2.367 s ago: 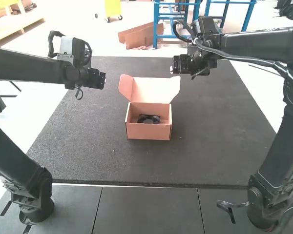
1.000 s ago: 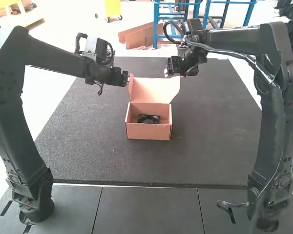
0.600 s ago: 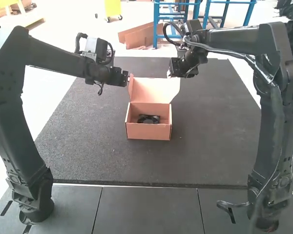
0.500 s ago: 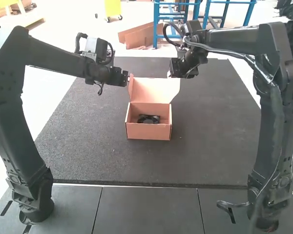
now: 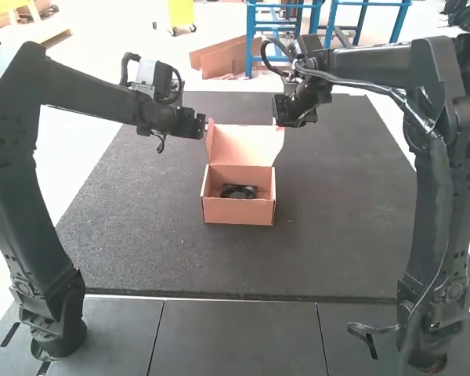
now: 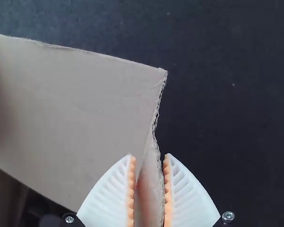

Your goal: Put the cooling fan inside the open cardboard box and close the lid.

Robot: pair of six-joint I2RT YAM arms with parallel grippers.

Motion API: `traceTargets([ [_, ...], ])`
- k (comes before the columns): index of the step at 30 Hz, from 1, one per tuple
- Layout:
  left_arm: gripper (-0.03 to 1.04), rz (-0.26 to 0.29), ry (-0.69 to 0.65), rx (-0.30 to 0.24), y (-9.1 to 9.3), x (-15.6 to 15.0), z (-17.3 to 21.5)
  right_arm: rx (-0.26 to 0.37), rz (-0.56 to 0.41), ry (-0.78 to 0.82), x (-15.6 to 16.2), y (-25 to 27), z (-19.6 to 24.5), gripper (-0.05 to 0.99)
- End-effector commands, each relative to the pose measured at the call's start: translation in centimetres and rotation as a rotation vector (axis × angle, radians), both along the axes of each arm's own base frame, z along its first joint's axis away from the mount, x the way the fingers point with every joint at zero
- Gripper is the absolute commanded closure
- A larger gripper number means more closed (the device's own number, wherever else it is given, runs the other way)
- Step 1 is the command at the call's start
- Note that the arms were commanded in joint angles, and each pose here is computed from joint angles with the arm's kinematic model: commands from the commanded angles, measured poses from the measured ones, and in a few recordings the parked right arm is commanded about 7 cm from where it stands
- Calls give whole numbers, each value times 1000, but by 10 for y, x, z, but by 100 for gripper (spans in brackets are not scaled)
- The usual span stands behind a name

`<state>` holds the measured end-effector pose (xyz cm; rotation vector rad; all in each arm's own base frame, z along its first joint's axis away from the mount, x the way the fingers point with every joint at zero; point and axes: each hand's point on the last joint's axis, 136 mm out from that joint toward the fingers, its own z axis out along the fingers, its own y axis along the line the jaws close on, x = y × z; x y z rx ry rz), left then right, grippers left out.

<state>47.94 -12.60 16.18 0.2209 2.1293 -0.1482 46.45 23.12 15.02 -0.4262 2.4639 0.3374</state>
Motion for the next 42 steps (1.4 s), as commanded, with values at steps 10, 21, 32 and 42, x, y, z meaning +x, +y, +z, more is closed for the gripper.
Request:
traceTargets([
  [10,4,-3,-42,-19,-4,8,16,41,-26,-32,12,-1,20,89],
  [21,4,-3,-37,-18,-3,8,16,40,10,4,-3,12,20,95],
  [32,4,-3,-19,-13,-2,3,17,24,49,67,-26,22,16,95],
  [42,4,-9,-10,-8,-3,-4,22,29,53,121,-41,20,15,95],
])
